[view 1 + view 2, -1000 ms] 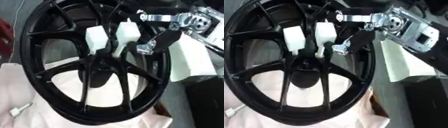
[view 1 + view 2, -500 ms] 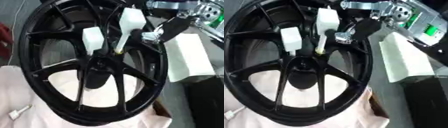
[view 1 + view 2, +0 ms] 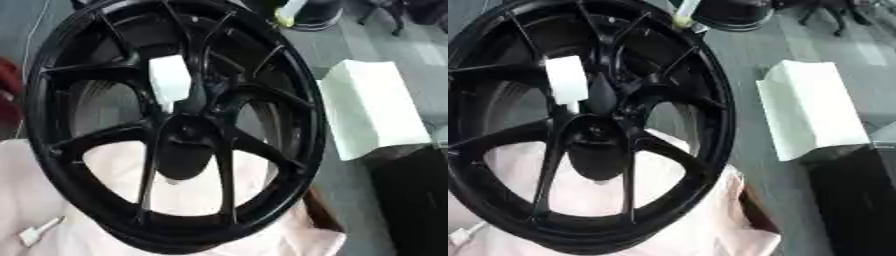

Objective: Pull the pin out of the wheel hub.

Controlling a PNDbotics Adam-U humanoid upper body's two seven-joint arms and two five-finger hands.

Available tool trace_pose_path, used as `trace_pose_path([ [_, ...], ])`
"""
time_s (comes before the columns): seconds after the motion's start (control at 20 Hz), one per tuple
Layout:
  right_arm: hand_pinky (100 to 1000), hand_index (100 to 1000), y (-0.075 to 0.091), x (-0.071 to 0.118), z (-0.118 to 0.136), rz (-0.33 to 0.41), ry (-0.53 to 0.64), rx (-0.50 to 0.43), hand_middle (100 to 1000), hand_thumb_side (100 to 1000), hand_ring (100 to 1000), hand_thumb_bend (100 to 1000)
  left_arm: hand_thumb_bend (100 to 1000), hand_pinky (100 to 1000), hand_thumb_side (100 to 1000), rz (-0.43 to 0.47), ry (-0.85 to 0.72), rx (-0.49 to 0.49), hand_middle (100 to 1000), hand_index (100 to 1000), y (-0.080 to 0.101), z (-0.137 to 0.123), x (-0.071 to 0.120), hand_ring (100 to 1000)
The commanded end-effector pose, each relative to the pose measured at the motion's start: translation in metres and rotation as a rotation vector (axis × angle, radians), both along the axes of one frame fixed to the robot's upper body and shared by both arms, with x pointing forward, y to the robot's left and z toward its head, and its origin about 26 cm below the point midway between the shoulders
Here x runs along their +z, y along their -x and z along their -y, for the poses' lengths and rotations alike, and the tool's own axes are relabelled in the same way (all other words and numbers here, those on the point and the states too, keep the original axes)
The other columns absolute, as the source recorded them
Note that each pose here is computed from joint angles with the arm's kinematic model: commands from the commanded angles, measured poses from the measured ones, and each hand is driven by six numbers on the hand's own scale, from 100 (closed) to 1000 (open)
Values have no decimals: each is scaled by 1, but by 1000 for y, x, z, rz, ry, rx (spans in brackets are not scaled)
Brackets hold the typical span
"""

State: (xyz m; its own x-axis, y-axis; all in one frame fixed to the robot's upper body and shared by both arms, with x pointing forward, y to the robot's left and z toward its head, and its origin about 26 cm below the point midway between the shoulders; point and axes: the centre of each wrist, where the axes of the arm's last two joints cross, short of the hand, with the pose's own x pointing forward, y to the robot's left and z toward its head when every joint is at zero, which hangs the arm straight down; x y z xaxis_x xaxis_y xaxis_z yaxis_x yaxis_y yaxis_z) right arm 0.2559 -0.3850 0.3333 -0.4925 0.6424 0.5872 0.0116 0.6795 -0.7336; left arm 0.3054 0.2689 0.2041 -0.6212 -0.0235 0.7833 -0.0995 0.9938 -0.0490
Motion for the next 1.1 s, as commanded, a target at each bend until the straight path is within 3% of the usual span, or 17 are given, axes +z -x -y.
trace_pose_path([
  [0.05,696,603,12,7,17,118,-94,-133,407,363,724,100,176,749,854,31,-11,28,643,849,4,-5,8,689],
  [0.2,700,610,25,-17,42,183,-146,-290,418,282,728,100,171,748,849,33,-6,47,643,849,4,-7,8,688],
  [0.3,717,609,37,-37,58,224,-120,-414,422,206,728,100,164,748,842,41,-2,58,643,848,4,-9,9,687],
  [0.4,727,610,48,-57,70,253,-86,-510,422,203,727,100,159,748,837,49,0,68,642,848,4,-10,11,687],
  [0.85,765,642,83,-128,86,266,8,-755,460,135,735,100,139,748,823,67,20,89,641,847,3,-10,14,685],
  [0.95,778,734,87,-143,85,246,16,-813,553,100,779,100,136,748,824,66,25,92,641,847,3,-10,14,684],
  [1.0,803,833,89,-149,83,233,22,-836,689,168,838,100,135,747,824,66,25,93,640,847,3,-10,14,684],
  [1.1,848,947,90,-162,79,195,40,-871,909,279,964,100,133,747,824,66,27,92,640,847,3,-10,14,684],
])
